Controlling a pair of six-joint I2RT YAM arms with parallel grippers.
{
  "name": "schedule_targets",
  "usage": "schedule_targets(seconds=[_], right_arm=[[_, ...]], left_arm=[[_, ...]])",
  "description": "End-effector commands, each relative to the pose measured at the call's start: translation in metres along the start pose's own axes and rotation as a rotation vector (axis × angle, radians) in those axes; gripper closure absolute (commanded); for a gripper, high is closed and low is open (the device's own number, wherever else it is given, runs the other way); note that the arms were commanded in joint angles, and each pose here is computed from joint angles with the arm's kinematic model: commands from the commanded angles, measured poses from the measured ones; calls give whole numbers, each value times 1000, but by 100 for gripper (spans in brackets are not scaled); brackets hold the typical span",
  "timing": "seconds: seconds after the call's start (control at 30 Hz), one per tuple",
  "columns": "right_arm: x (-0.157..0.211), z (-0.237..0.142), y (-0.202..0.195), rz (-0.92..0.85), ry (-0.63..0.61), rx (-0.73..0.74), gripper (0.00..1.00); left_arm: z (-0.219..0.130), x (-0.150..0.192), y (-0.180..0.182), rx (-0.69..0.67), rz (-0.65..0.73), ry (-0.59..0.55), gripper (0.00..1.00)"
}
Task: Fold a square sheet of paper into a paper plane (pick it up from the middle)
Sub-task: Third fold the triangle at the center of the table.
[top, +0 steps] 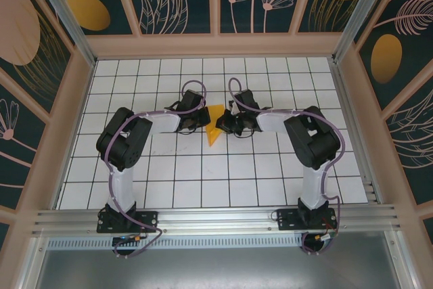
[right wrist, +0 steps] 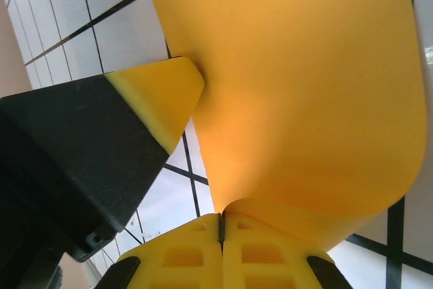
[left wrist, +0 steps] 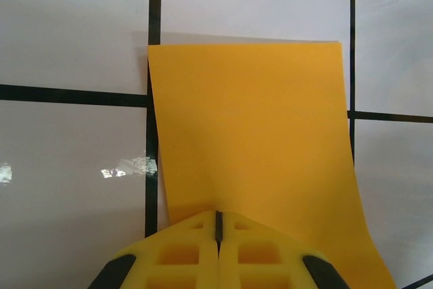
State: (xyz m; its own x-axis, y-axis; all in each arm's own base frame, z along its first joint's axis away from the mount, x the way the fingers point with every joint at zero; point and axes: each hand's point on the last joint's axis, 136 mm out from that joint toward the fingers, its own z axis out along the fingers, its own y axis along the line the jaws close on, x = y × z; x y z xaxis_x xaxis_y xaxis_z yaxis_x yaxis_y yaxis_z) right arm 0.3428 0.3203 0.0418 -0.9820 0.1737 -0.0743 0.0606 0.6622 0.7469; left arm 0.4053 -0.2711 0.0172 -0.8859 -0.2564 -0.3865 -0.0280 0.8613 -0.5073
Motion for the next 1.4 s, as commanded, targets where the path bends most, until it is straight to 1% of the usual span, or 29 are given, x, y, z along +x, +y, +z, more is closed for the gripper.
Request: schedule_targets(seconds=[0.0, 0.1, 0.27, 0.57, 1.37], right_arm=[[-3, 5, 9, -57, 6, -10, 100], [-1, 9, 6, -78, 12, 7, 100], [0, 12, 3, -108, 17, 19, 100], [1, 18, 4, -154, 26, 17, 100], [-8, 25, 4, -120, -5, 1, 100]], left_arm=[[-10, 0, -8, 23, 16, 18, 92], [-19, -12, -12, 27, 15, -27, 91], [-18, -25, 3, -10, -4, -65, 91], [5, -17, 15, -35, -8, -8, 93], [8, -10, 18, -43, -9, 19, 93]])
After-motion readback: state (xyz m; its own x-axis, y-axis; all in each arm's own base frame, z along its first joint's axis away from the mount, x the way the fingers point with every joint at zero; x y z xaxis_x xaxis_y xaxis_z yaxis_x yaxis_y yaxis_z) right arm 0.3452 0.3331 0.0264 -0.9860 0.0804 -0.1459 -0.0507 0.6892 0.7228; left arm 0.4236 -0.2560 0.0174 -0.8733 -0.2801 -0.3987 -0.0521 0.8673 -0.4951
